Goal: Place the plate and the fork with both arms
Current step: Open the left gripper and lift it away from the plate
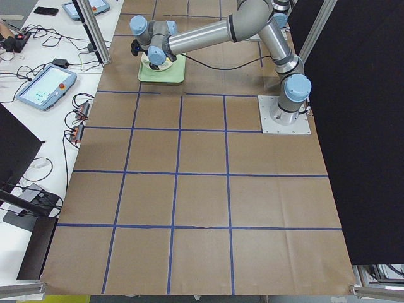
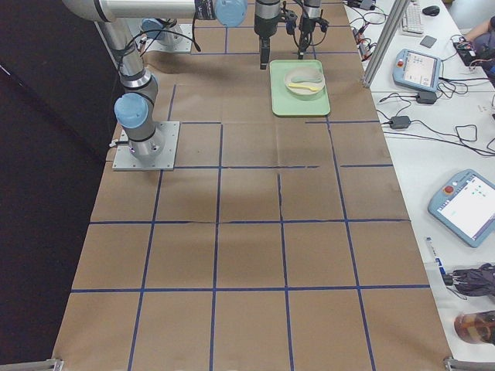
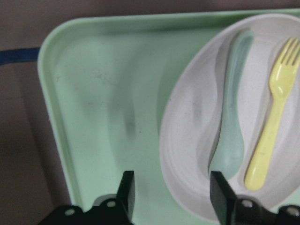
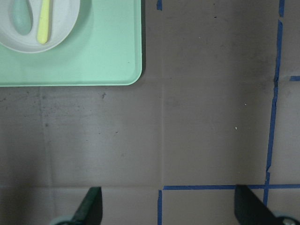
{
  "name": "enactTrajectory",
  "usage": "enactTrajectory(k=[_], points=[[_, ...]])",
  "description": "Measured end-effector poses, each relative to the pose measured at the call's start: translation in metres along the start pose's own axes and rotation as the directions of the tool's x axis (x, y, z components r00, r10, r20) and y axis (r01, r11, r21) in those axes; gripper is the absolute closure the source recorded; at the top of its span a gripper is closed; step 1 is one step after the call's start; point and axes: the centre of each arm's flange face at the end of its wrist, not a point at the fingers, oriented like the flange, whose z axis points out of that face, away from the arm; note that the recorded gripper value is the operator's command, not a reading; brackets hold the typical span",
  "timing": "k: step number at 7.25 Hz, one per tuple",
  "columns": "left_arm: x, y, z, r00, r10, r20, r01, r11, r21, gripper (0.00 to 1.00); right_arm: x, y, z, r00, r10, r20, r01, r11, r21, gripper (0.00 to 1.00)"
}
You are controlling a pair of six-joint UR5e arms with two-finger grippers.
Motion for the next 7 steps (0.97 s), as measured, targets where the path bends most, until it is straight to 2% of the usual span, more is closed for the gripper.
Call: enactTrajectory(k=[2, 4, 5, 7], points=[[0.015, 0.065, -0.080, 0.995, -0.007, 0.096, 0.009, 1.000, -0.025, 0.00, -0.003, -0.015, -0.009, 1.000, 0.001, -0.003, -0.001, 1.000, 0.031, 0.00], [0.031, 0.138, -0.161, 0.987, -0.022, 0.160, 0.028, 0.999, -0.032, 0.00, -0.009, -0.046, -0.015, 1.000, 0.000, -0.004, 0.000, 0.999, 0.037, 0.00], [0.034, 0.167, -0.189, 0.978, -0.038, 0.207, 0.047, 0.998, -0.034, 0.00, -0.015, -0.057, -0.012, 1.000, -0.006, -0.001, 0.006, 0.999, 0.035, 0.00], [0.033, 0.195, -0.211, 0.965, -0.054, 0.256, 0.068, 0.997, -0.045, 0.00, -0.038, -0.080, 0.011, 1.000, 0.018, 0.003, -0.018, 1.000, 0.025, 0.00]])
